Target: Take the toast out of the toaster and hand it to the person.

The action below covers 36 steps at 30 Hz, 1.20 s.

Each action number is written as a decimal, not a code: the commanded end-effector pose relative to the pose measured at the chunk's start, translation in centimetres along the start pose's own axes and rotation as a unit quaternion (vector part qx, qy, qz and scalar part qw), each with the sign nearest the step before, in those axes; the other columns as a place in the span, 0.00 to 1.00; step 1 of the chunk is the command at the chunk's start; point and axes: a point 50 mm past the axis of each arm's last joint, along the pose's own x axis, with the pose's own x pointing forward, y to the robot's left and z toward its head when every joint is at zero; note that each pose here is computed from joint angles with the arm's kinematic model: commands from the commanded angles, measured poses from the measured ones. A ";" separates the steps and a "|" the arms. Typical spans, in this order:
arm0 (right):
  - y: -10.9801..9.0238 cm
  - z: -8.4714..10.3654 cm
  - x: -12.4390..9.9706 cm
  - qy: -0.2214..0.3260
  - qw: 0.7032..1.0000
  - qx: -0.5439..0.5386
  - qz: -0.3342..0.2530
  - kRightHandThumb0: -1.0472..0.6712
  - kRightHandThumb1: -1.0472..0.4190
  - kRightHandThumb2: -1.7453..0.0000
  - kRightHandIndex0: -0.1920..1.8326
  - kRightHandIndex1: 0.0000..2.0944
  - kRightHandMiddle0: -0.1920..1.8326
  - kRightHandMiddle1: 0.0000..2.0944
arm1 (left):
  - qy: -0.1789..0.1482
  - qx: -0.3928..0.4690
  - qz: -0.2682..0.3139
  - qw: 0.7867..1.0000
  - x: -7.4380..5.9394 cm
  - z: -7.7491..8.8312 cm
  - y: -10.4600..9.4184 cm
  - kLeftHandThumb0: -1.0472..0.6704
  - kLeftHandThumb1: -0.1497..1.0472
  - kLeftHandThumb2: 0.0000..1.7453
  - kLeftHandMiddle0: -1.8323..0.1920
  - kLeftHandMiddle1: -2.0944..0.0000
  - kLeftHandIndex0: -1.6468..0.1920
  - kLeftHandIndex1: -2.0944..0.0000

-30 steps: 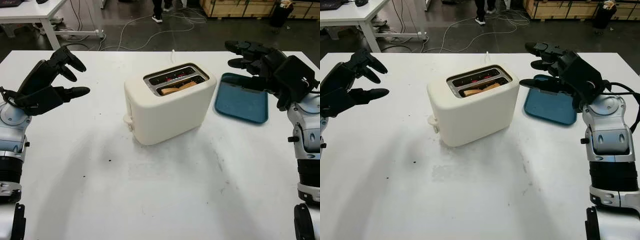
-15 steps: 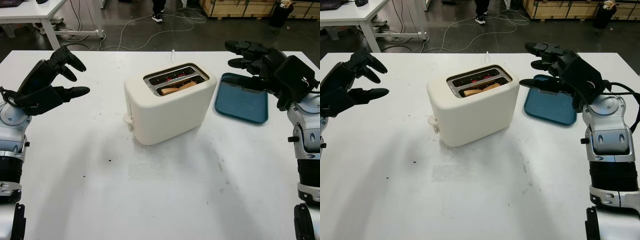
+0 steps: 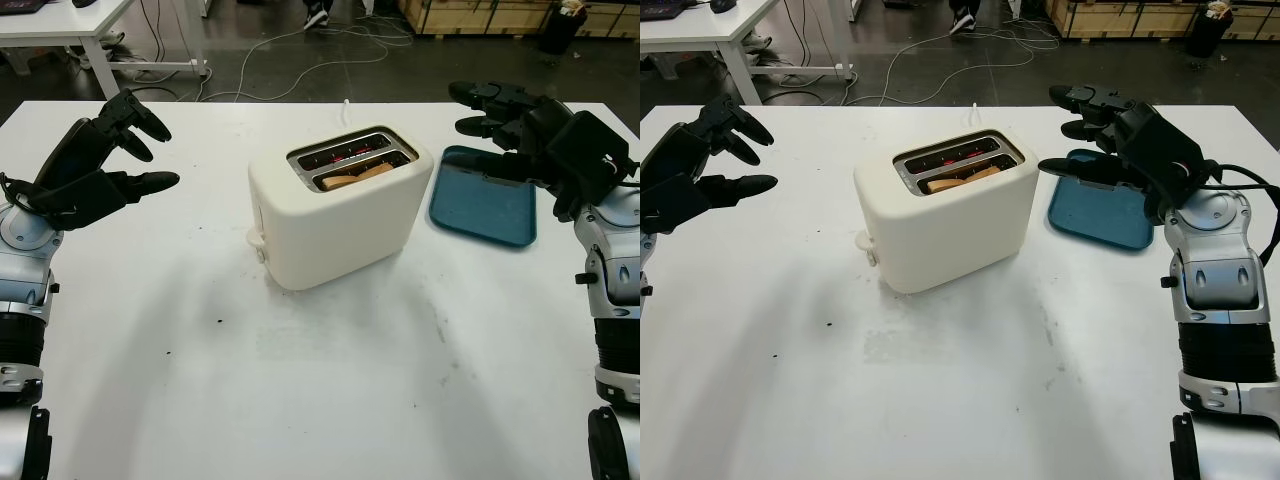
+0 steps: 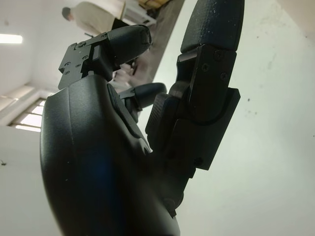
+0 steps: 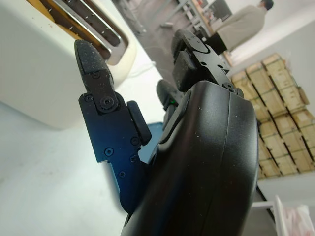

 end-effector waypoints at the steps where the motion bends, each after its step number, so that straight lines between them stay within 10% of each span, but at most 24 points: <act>1: 0.0 0.8 0.2 -0.015 1.000 -0.004 0.001 0.36 0.20 1.00 0.10 0.38 0.30 0.00 | -0.008 0.005 0.003 1.000 0.1 0.3 0.3 0.00 0.89 0.15 0.86 0.17 0.89 0.19; 36: 0.1 0.7 0.3 -0.014 1.000 0.001 0.002 0.35 0.20 1.00 0.10 0.39 0.30 0.00 | -0.006 -0.009 0.007 1.000 0.0 0.2 0.3 0.00 0.89 0.13 0.85 0.18 0.86 0.21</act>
